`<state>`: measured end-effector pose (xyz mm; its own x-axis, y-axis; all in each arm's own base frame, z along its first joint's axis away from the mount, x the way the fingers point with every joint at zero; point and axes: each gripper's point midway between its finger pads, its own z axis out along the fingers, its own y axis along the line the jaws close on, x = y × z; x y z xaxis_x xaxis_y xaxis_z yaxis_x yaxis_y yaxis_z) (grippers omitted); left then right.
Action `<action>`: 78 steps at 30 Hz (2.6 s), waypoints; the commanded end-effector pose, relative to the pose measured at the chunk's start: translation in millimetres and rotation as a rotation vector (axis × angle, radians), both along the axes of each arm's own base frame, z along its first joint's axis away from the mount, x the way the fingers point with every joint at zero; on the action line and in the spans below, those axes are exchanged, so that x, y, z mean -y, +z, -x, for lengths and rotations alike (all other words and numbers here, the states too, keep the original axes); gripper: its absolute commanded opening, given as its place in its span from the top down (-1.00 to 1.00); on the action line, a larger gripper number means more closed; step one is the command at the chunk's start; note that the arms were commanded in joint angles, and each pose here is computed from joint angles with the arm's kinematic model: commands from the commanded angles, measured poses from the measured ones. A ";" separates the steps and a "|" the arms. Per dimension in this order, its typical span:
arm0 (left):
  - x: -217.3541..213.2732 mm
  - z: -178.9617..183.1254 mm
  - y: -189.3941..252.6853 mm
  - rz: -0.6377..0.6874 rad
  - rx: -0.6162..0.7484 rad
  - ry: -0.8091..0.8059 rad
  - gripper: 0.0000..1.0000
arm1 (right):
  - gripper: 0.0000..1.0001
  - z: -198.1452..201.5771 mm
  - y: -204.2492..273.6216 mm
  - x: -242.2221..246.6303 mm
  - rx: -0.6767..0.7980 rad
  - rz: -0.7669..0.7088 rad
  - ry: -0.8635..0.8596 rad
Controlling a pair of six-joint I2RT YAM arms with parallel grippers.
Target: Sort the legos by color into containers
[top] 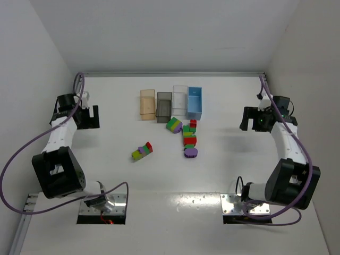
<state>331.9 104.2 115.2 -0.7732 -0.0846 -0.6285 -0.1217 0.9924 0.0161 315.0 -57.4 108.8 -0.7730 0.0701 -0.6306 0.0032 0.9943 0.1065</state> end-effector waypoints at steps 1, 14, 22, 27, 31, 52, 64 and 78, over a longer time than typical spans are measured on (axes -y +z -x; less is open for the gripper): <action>0.8 -10.4 8.9 -0.024 0.035 -0.080 -0.98 | -1.00 -12.3 14.3 1.0 0.051 -0.009 0.005; 161.7 39.8 12.7 -0.073 0.003 -0.783 -0.90 | -1.00 -7.4 13.7 -8.5 0.033 -0.017 0.069; 196.7 75.3 -11.3 -0.125 -0.072 -0.858 -0.74 | -1.00 -5.4 15.4 -9.1 0.033 -0.017 0.069; 211.3 99.8 -30.2 -0.180 -0.165 -0.974 -0.74 | -1.00 -3.2 12.0 -9.4 0.025 -0.014 0.075; 213.5 100.6 -30.2 -0.188 -0.162 -0.995 -0.74 | -1.00 -3.2 12.0 -9.4 0.025 -0.014 0.075; 212.1 121.4 -77.3 -0.214 -0.335 -1.089 -0.39 | -1.00 -5.3 -7.3 -10.0 -0.027 -0.035 0.088; 233.4 114.4 -84.9 -0.127 -0.326 -1.071 -0.14 | -1.00 -12.7 -9.9 -7.3 -0.045 -0.036 0.095; 224.2 97.8 -81.1 -0.160 -0.283 -0.991 0.46 | -1.00 -13.1 -13.0 -8.4 -0.059 -0.044 0.107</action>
